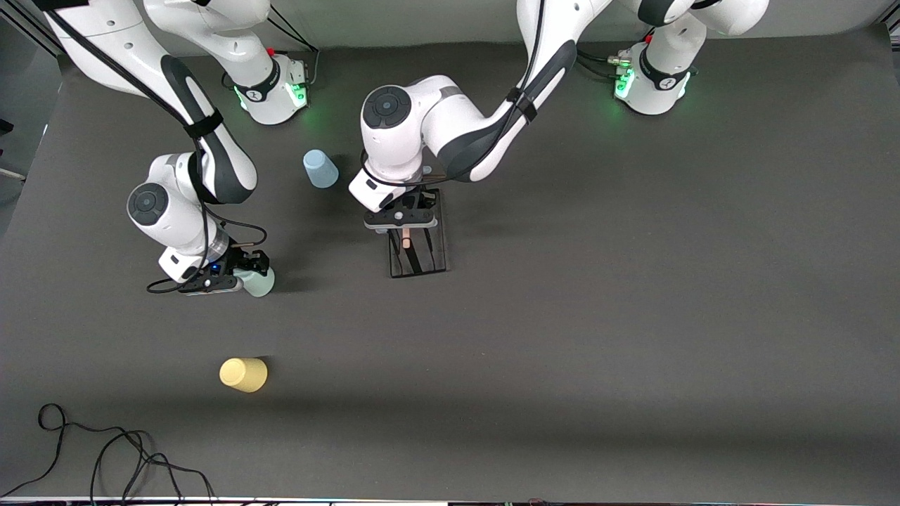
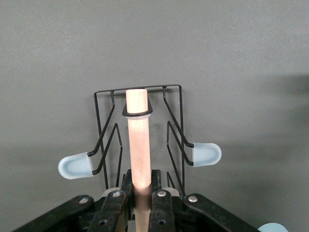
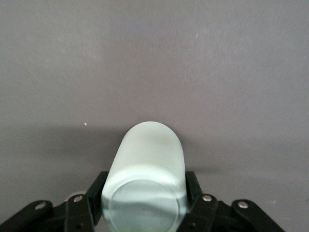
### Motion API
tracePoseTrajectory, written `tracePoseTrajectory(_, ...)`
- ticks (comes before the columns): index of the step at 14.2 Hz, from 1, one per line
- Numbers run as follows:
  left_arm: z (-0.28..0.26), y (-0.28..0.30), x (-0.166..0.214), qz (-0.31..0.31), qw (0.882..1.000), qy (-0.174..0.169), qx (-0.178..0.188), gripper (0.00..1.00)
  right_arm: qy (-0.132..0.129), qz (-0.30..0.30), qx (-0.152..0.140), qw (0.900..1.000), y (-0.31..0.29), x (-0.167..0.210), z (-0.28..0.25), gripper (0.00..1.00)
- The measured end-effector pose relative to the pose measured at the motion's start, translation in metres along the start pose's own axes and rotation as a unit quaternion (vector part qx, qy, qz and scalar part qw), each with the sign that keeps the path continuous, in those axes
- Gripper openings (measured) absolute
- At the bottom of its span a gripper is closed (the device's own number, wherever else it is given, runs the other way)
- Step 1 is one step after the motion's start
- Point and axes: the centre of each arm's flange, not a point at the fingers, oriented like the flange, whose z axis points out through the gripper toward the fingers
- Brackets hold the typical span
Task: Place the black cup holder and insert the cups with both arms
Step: 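Set the rack down and release while the right gripper lifts the cup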
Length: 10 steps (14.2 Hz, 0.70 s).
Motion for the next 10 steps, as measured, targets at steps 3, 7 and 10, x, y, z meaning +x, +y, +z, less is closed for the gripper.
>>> tracePoseTrajectory(3,0.000,-0.001,0.001,0.006,1.000,0.007,0.005,0.33,-0.015,-0.001,0.002,1.000,-0.001,0.013,-0.076,0.68)
tracePoseTrajectory(7,-0.010,-0.006,0.012,-0.001,1.000,0.013,0.003,0.74,-0.054,-0.002,0.005,0.999,-0.002,0.016,-0.203,0.68)
tracePoseTrajectory(10,-0.049,-0.041,0.053,-0.026,1.000,0.002,0.012,1.00,-0.068,-0.002,0.006,0.998,-0.001,0.014,-0.265,0.68)
